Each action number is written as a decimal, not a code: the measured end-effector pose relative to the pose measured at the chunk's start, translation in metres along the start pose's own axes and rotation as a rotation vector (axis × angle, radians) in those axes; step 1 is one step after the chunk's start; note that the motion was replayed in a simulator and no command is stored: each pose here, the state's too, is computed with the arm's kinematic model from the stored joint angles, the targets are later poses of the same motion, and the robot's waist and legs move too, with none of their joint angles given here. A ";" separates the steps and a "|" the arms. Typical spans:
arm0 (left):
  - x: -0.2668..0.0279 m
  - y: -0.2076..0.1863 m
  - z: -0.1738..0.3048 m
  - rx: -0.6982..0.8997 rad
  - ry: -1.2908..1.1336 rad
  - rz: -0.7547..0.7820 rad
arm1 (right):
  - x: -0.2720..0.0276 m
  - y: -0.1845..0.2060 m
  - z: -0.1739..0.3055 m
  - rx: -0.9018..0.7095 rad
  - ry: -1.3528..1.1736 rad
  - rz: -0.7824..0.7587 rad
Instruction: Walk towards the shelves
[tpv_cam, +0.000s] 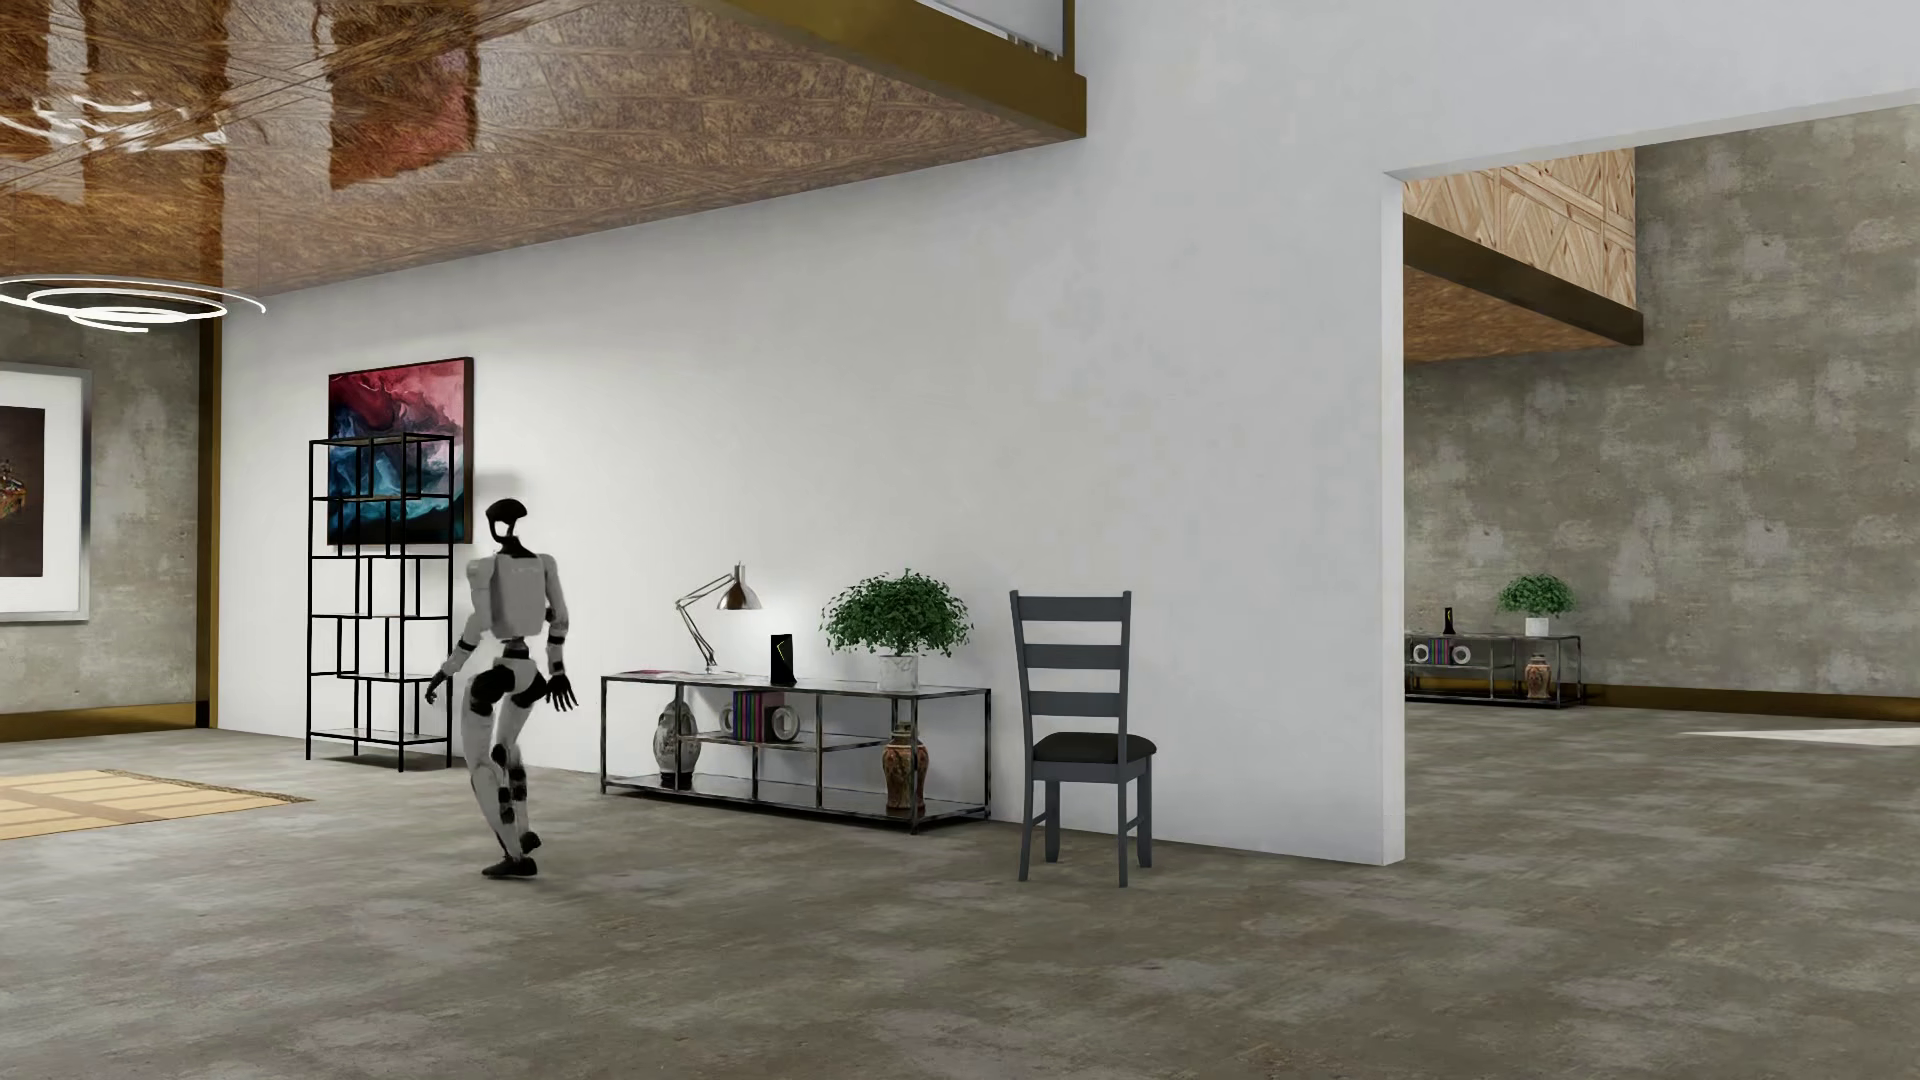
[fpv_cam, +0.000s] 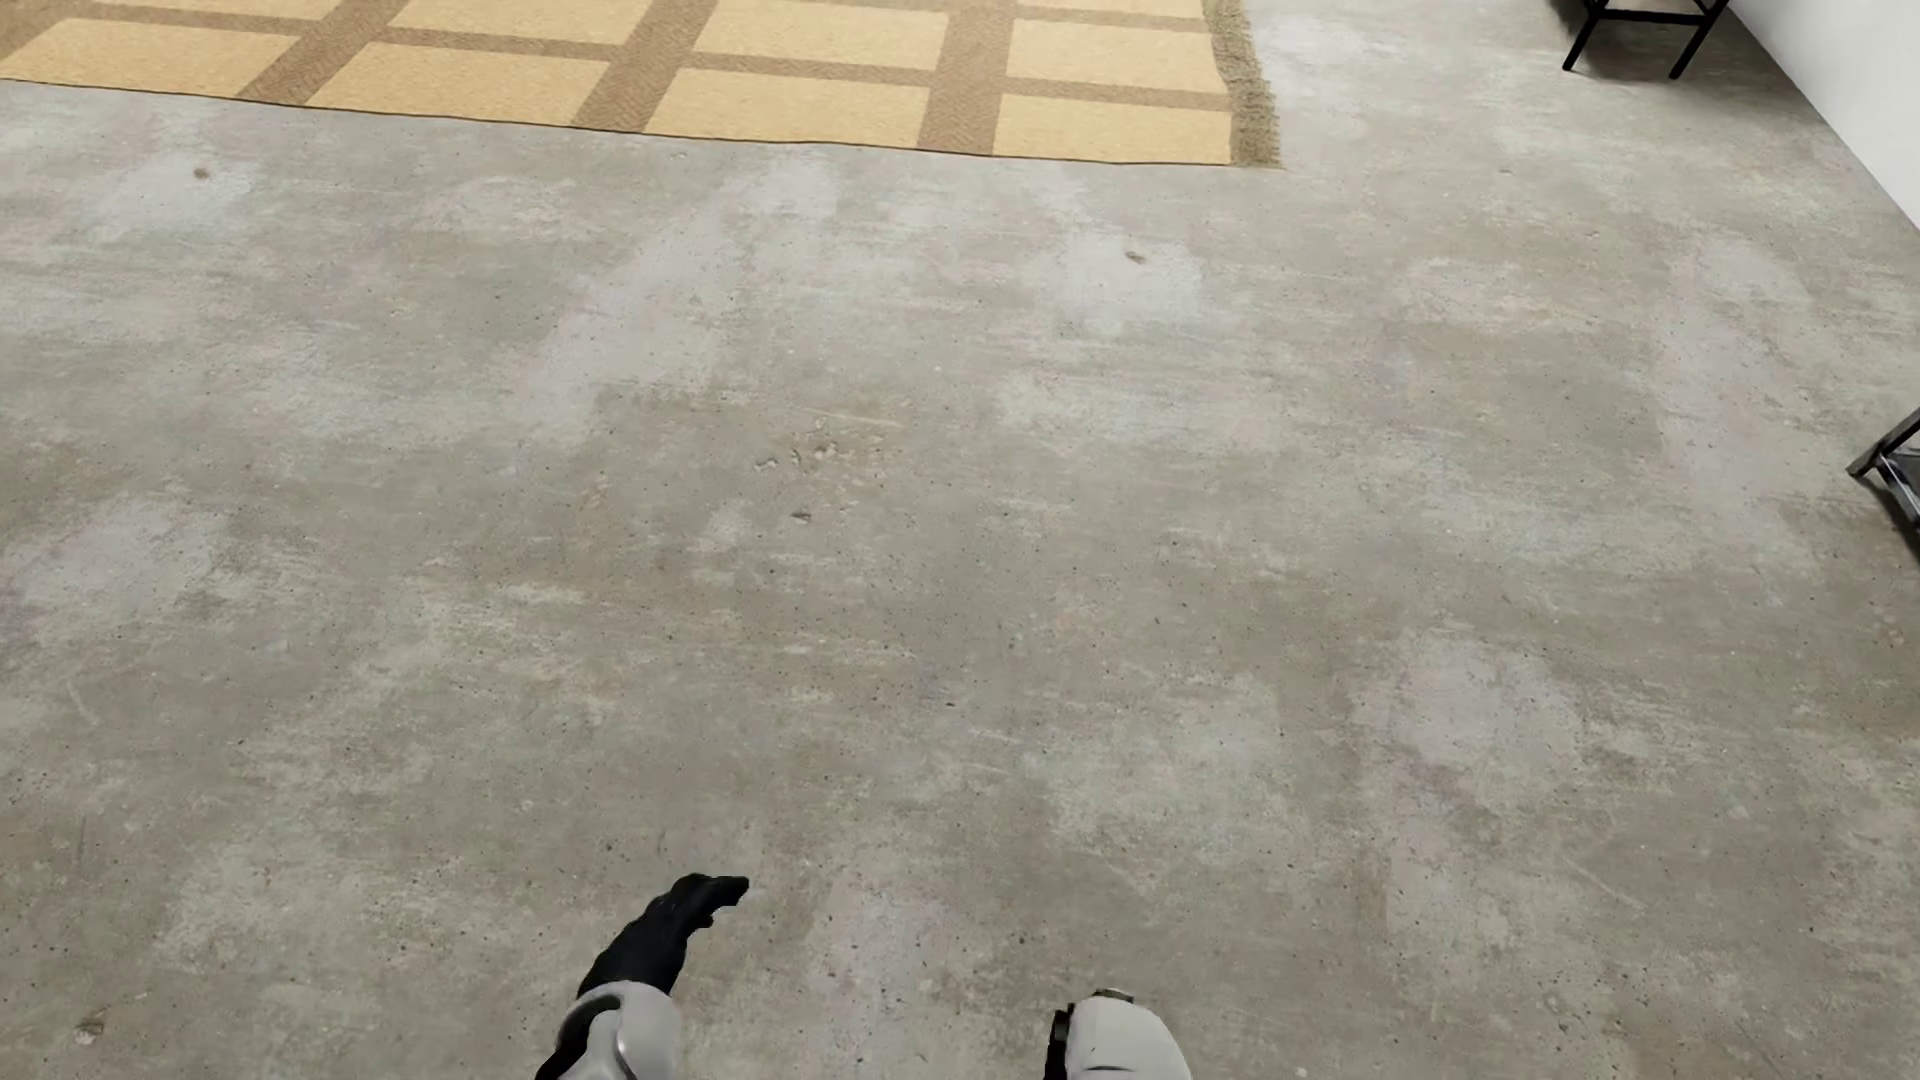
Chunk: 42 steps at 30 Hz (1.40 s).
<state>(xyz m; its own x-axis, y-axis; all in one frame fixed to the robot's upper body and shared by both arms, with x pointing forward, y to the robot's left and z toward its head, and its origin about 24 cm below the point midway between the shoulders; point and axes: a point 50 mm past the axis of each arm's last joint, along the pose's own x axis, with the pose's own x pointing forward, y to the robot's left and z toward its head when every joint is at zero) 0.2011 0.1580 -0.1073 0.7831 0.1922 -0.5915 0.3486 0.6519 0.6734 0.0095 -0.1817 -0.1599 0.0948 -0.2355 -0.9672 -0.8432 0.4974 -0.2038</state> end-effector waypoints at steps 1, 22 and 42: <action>0.007 0.018 0.022 0.001 -0.094 0.075 | -0.001 0.007 0.000 0.013 -0.010 0.032; -0.113 -0.052 -0.165 -0.134 0.694 -0.078 | -0.058 -0.191 0.122 -0.078 -0.413 -0.716; 0.023 0.089 0.070 0.090 -0.208 0.288 | 0.001 -0.057 0.007 -0.073 0.009 -0.198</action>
<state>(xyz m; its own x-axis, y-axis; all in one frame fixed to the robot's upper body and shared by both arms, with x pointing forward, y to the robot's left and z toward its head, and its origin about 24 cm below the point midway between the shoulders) 0.2864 0.1693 -0.0299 0.9405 0.1996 -0.2750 0.1347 0.5239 0.8410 0.0611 -0.2041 -0.1504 0.2576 -0.3303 -0.9080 -0.8447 0.3794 -0.3776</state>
